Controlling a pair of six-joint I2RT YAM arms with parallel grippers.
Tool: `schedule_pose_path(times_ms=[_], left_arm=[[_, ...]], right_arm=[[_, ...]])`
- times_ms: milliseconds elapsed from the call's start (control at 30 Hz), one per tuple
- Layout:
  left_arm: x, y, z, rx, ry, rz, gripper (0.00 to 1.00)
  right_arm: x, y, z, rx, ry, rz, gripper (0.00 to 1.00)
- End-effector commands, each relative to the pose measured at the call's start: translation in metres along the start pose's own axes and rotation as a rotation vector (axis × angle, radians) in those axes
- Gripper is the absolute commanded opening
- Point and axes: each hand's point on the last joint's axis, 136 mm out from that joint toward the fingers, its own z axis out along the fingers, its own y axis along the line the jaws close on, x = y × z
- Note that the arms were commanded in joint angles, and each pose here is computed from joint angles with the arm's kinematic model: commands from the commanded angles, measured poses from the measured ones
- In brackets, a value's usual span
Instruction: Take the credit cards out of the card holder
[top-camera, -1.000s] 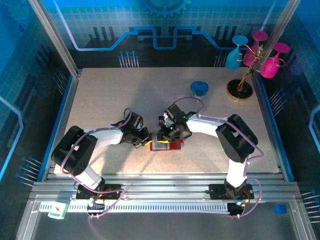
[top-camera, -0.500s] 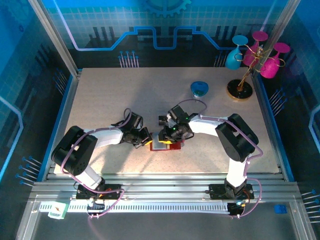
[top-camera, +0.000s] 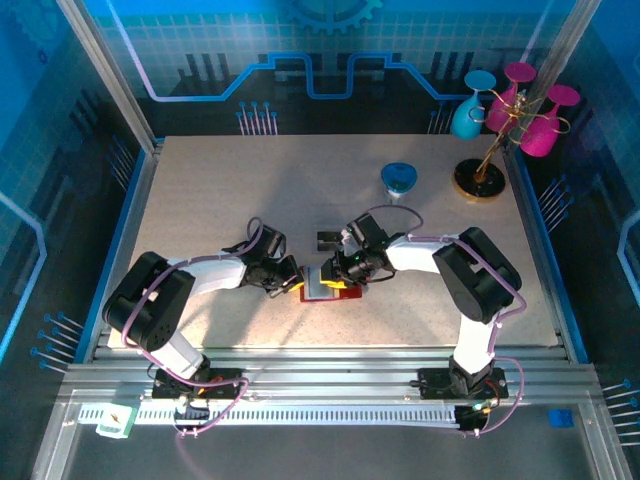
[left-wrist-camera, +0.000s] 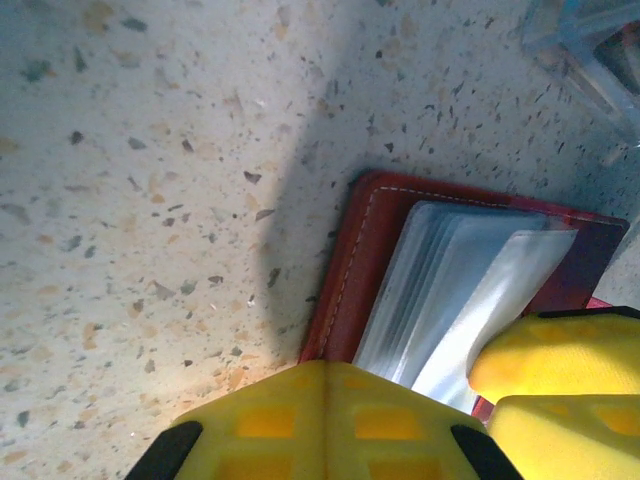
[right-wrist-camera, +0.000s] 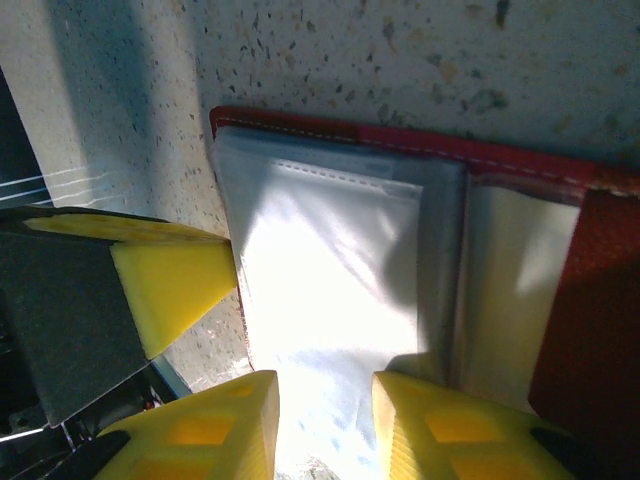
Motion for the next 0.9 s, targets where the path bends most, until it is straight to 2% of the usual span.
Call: schedule_pose_path(times_ms=[0, 233, 433, 867], left_arm=[[0.001, 0.002, -0.003, -0.029, -0.002, 0.020, 0.08], [-0.006, -0.030, -0.021, 0.062, -0.049, 0.063, 0.20], [-0.001, -0.051, -0.020, 0.107, -0.031, 0.095, 0.30], [0.004, -0.048, -0.008, 0.093, -0.002, 0.078, 0.32]], right_arm=[[0.001, -0.008, -0.002, -0.012, -0.008, 0.039, 0.32], [0.005, -0.016, 0.000, -0.052, -0.006, 0.067, 0.31], [0.006, -0.019, -0.001, -0.063, -0.005, 0.076, 0.31], [0.005, -0.021, -0.005, -0.060, -0.011, 0.077, 0.30]])
